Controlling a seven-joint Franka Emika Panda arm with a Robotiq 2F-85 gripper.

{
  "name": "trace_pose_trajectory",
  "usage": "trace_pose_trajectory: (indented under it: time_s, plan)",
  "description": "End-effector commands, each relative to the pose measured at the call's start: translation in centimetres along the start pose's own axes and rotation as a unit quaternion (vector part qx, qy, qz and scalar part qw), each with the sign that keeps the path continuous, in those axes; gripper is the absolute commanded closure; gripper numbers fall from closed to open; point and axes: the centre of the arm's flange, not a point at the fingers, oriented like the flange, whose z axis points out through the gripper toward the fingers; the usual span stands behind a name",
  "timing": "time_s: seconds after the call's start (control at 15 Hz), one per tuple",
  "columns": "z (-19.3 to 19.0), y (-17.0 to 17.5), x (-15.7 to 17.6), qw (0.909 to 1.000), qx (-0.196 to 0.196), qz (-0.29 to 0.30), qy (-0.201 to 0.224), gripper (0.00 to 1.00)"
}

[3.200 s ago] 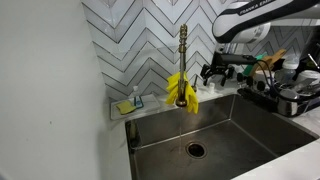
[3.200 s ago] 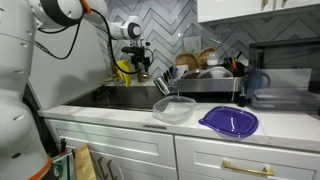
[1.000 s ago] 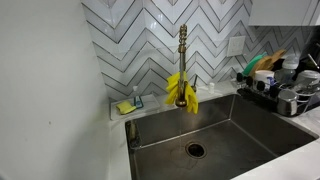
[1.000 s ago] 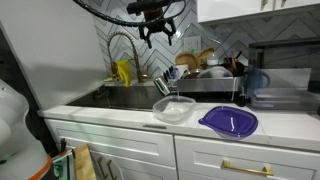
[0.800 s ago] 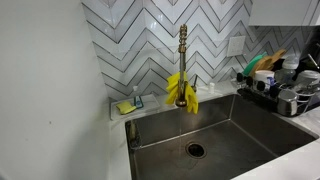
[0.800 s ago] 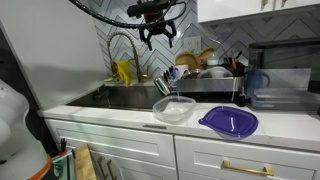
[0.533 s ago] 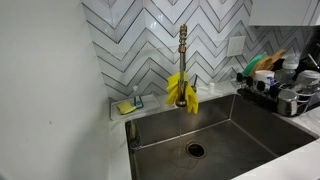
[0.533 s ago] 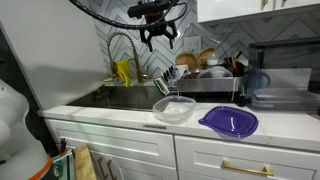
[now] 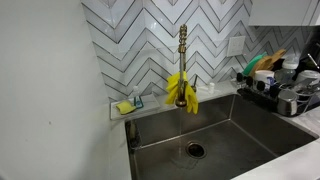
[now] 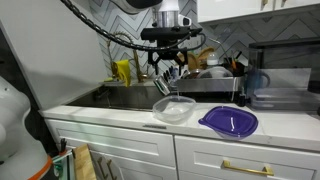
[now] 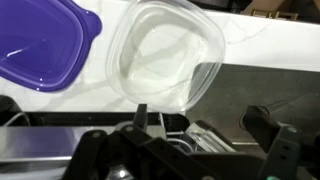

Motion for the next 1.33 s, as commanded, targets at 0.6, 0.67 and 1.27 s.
trace_pose_trajectory:
  time_s: [0.6,0.67,1.27]
  plan:
    - [9.4,3.7,-3.1,0.9851,-0.108,0.133,-0.010,0.00]
    - [10.1,3.6,-3.0,0.9842,-0.104,0.143,-0.016,0.00]
    - [14.2,3.4,-3.2,0.9806,-0.081,0.171,-0.050,0.13]
